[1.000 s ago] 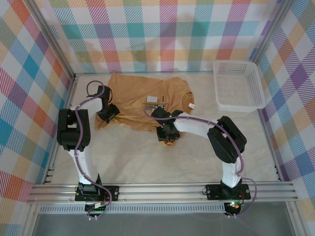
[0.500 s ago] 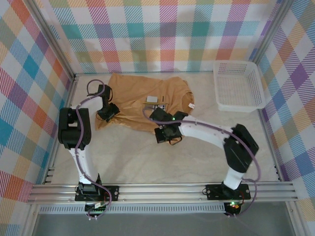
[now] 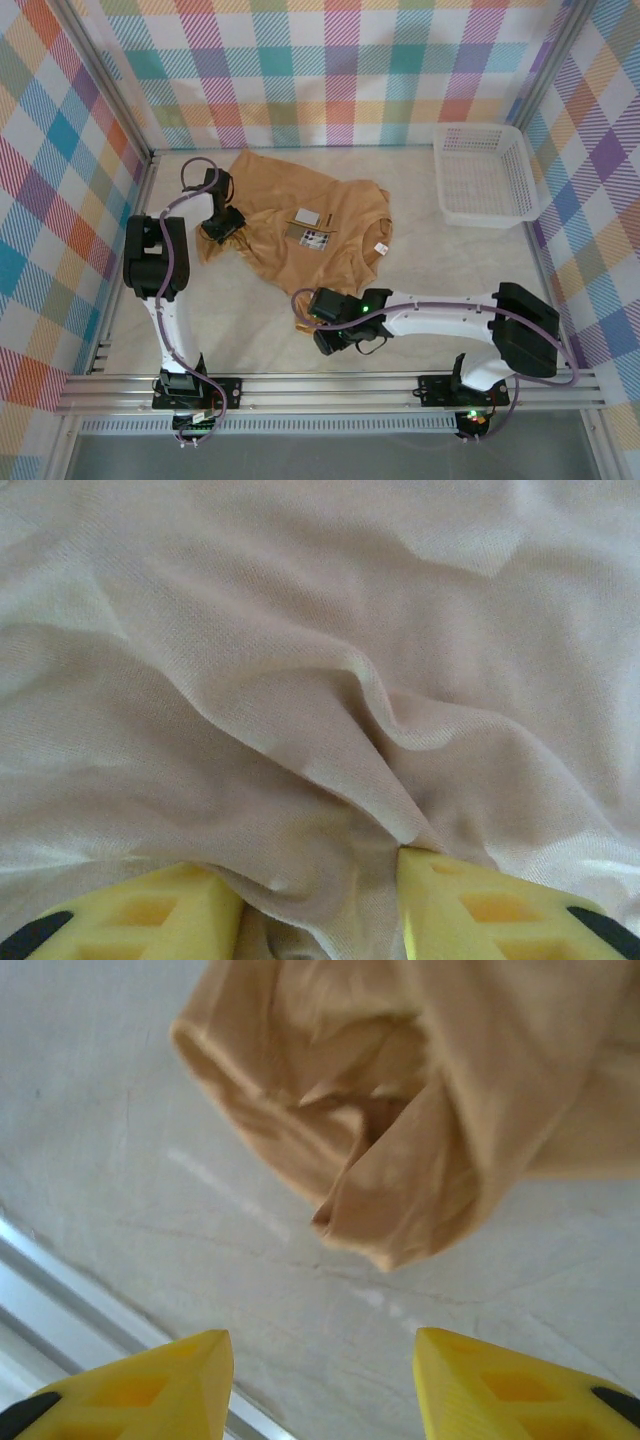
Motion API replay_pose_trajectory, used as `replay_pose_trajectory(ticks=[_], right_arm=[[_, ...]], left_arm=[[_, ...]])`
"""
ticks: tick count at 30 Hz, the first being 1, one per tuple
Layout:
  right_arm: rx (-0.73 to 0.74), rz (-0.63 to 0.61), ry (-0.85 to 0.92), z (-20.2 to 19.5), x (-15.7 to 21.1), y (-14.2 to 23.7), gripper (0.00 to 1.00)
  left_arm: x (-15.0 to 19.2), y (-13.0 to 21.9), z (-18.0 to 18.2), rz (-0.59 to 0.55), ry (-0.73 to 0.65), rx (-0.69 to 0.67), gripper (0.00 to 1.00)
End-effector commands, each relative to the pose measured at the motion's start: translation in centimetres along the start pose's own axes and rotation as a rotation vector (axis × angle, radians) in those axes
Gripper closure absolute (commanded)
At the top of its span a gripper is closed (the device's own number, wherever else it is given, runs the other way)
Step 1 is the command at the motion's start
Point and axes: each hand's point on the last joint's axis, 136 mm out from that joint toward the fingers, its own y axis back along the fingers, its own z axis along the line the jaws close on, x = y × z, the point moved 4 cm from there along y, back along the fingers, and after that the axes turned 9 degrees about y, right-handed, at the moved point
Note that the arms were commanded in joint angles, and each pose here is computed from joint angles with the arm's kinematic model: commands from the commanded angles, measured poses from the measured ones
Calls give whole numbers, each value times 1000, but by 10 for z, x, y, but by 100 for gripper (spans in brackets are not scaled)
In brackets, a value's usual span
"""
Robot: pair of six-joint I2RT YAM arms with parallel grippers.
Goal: Fold the inside-out t-shirt
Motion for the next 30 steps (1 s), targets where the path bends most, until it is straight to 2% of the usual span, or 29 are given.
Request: replay_pose_trajectory(ticks=[1, 4, 8, 14, 19, 22, 26, 30], right_arm=[[45, -74, -236, -37, -37, 10, 51], [21, -47, -407, -75, -59, -12, 52], [23, 5, -502, -121, -86, -47, 50], [76, 124, -622, -211, -123, -100, 49], [111, 124, -716, -302, -159, -121, 49], [121, 53, -718, -345, -194, -117, 49], [133, 8, -658, -373, -220, -116, 48], [101, 30, -666, -379, -214, -114, 48]], left_arm=[[16, -1, 16, 54, -19, -85, 54], [13, 13, 13, 38, -31, -72, 54], [9, 26, 10, 30, -43, -51, 53], [-6, 15, 21, 49, -10, -64, 52], [-15, 0, 27, 49, 4, -85, 51], [-18, -16, 25, 59, 5, -93, 51], [-17, -36, 23, 86, 11, -97, 52], [-8, -39, 25, 112, 15, -83, 52]])
